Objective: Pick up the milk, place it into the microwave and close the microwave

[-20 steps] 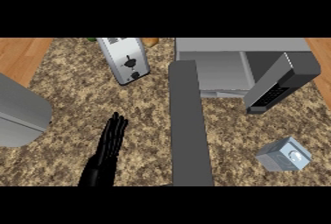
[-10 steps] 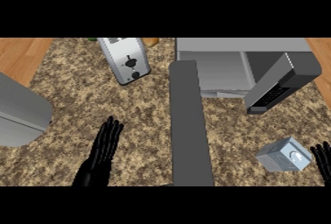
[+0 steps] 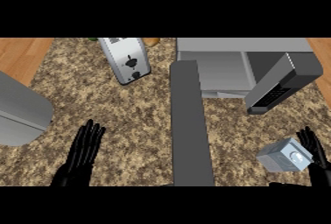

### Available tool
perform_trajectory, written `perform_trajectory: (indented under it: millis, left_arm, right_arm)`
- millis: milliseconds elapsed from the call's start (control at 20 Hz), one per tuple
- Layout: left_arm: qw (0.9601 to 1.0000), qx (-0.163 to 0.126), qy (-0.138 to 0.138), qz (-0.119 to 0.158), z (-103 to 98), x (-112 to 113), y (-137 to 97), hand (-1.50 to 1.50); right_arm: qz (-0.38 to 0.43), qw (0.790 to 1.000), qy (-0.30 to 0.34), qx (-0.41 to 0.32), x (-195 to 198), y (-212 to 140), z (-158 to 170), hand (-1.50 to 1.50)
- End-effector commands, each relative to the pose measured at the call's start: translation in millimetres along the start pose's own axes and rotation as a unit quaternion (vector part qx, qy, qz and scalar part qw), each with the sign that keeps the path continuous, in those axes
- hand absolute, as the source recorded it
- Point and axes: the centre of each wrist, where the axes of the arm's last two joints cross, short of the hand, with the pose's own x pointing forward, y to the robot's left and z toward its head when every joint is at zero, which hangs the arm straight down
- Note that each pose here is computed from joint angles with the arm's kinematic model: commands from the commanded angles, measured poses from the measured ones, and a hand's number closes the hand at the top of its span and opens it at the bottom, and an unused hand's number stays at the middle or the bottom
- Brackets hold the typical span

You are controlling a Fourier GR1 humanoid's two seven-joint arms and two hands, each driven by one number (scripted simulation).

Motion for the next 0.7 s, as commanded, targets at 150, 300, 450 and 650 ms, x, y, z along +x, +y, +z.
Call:
perform_trajectory:
  millis: [150,300,450,650]
  left_arm:
    - [1.0,-0.002,-0.003,0.003,-2.9,1.6,18.9,-1.5]
    - [1.0,0.006,-0.005,0.0,10.6,-4.6,21.9,-1.5]
    - [0.9999,0.013,0.005,-0.01,6.3,-8.8,46.5,-1.5]
    - [0.9999,-0.005,0.007,-0.006,25.1,-2.2,47.7,-1.5]
  right_arm:
    - [0.002,0.999,-0.032,-0.004,-32.4,-3.5,-11.7,1.5]
    - [-0.016,0.999,-0.029,-0.02,-28.0,-13.3,-31.4,1.5]
    - [0.025,0.999,-0.031,-0.035,-44.7,-1.9,-14.1,1.5]
    - [0.059,0.998,-0.016,-0.023,-45.4,-17.6,-24.7,1.5]
